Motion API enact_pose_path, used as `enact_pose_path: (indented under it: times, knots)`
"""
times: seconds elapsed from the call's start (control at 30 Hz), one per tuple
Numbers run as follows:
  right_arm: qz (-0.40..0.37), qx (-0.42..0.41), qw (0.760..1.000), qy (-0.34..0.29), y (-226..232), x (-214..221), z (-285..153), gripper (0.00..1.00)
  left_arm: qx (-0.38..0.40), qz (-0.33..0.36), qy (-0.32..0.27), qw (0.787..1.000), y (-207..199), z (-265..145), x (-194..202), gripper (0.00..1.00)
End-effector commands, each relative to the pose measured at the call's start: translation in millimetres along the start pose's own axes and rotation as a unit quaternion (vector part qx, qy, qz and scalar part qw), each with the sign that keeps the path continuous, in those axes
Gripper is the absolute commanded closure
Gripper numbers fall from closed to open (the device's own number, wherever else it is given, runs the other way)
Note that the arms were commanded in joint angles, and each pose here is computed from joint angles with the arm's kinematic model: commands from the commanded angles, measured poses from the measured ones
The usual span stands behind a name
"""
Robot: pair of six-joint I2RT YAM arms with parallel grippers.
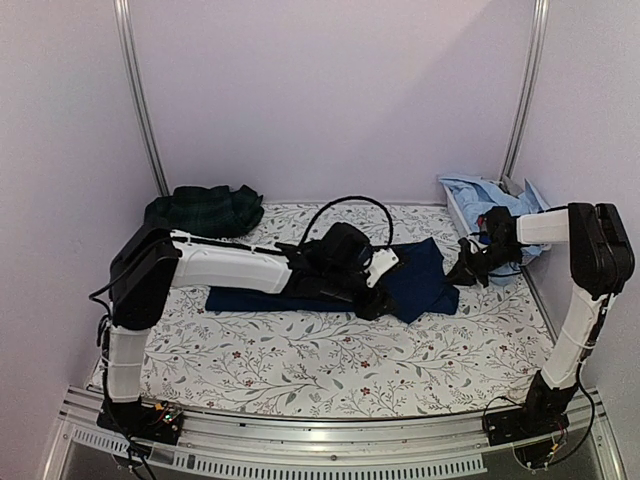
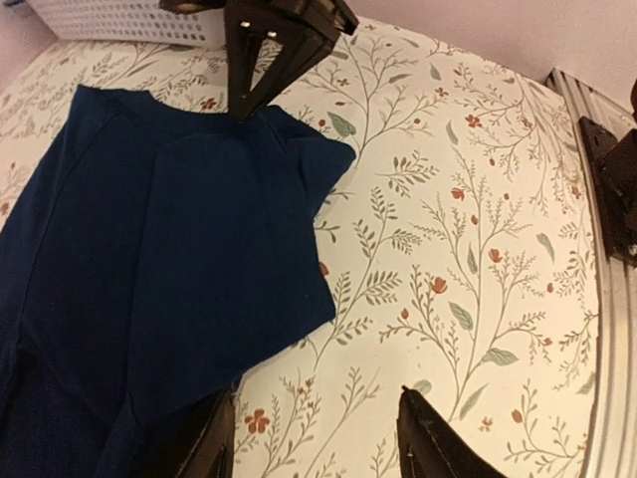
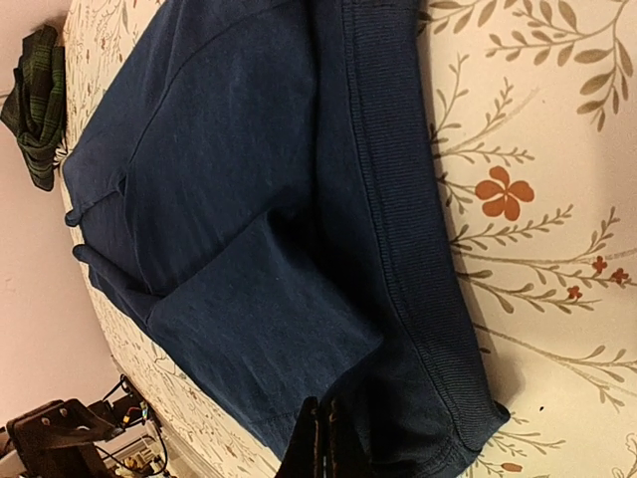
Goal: Fold and stack the mixed laundry pile
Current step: Adjust the rectangle-folded T-shirt at the center of the board.
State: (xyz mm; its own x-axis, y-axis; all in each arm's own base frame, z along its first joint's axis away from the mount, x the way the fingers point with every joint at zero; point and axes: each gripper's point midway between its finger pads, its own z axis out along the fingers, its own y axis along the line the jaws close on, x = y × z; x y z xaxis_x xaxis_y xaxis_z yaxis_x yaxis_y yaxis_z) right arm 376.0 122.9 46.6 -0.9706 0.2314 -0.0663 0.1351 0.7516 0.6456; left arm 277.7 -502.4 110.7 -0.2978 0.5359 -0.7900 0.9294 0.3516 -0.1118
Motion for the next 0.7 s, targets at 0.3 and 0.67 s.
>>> enact_pose_path:
  times: [0.3,0.67]
  knots:
    - [-0.027,-0.026,0.999,-0.019,21.1,-17.3,-12.6,1.0,0.01,0.098,0.021,0.995,-33.7,93.9,21.0,0.54]
    - [-0.028,-0.024,0.999,-0.018,21.5,-9.9,-17.3,1.0,-0.011,0.08,0.055,0.995,-22.4,124.7,56.0,0.63]
